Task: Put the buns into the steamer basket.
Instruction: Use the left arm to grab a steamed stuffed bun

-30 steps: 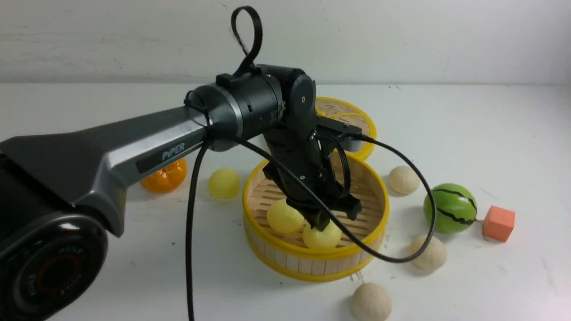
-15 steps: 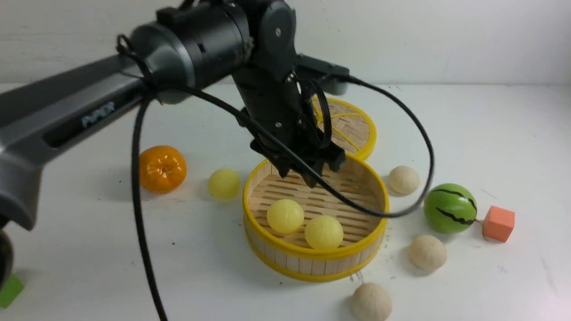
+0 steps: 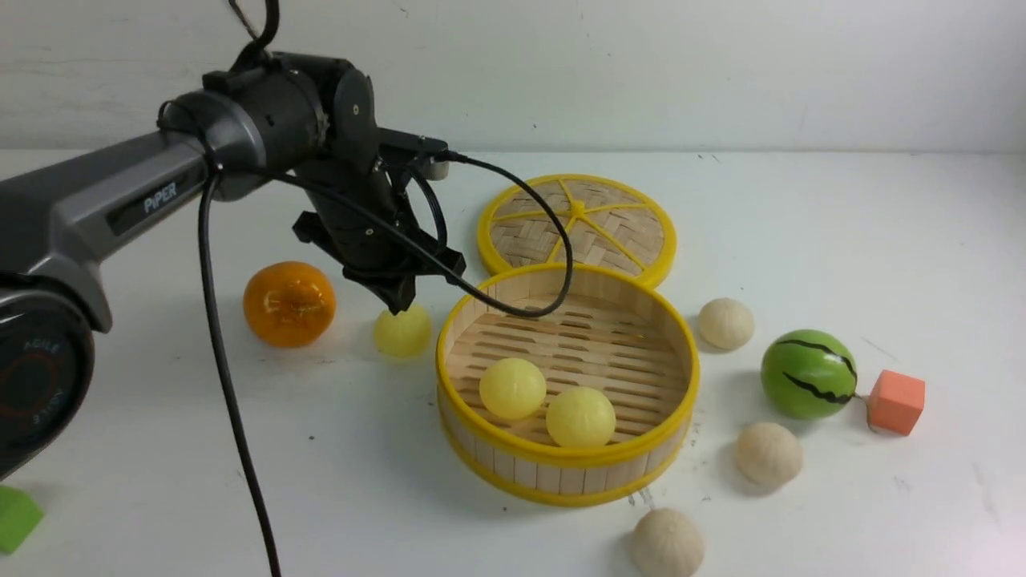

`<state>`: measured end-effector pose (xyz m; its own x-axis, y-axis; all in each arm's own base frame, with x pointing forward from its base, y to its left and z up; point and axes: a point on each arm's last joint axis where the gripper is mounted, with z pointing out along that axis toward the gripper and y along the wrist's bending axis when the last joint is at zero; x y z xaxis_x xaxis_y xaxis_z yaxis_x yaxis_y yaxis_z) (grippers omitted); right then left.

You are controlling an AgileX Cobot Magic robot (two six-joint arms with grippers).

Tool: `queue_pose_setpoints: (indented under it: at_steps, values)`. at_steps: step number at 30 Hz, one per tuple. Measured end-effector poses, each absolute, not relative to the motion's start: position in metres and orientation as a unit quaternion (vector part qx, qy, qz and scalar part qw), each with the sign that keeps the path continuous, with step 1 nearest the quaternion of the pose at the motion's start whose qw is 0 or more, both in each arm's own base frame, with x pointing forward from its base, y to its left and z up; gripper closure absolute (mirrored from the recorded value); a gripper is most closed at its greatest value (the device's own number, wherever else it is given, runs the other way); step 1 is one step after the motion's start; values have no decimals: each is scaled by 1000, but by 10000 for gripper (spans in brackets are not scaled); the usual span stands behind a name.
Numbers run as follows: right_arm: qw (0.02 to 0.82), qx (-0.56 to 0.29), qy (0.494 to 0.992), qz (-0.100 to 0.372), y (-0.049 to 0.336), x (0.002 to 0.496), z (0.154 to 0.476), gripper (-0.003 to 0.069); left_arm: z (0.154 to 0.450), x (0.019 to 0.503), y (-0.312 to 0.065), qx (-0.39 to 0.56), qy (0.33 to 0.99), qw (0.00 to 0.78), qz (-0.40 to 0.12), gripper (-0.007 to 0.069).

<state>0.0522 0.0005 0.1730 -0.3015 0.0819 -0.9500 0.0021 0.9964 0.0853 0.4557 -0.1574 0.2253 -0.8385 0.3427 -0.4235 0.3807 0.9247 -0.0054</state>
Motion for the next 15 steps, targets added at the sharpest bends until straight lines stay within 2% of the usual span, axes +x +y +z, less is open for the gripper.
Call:
queue_pose_setpoints:
  at_steps: [6, 10, 15]
  values:
    - [590, 26, 806, 34, 0, 52, 173, 420, 212, 462, -158, 192, 956, 217, -38, 375]
    - [590, 26, 806, 34, 0, 52, 173, 420, 204, 464, -158, 194, 957, 212, -33, 354]
    - [590, 26, 806, 34, 0, 52, 173, 420, 201, 467, -157, 200, 954, 222, -21, 378]
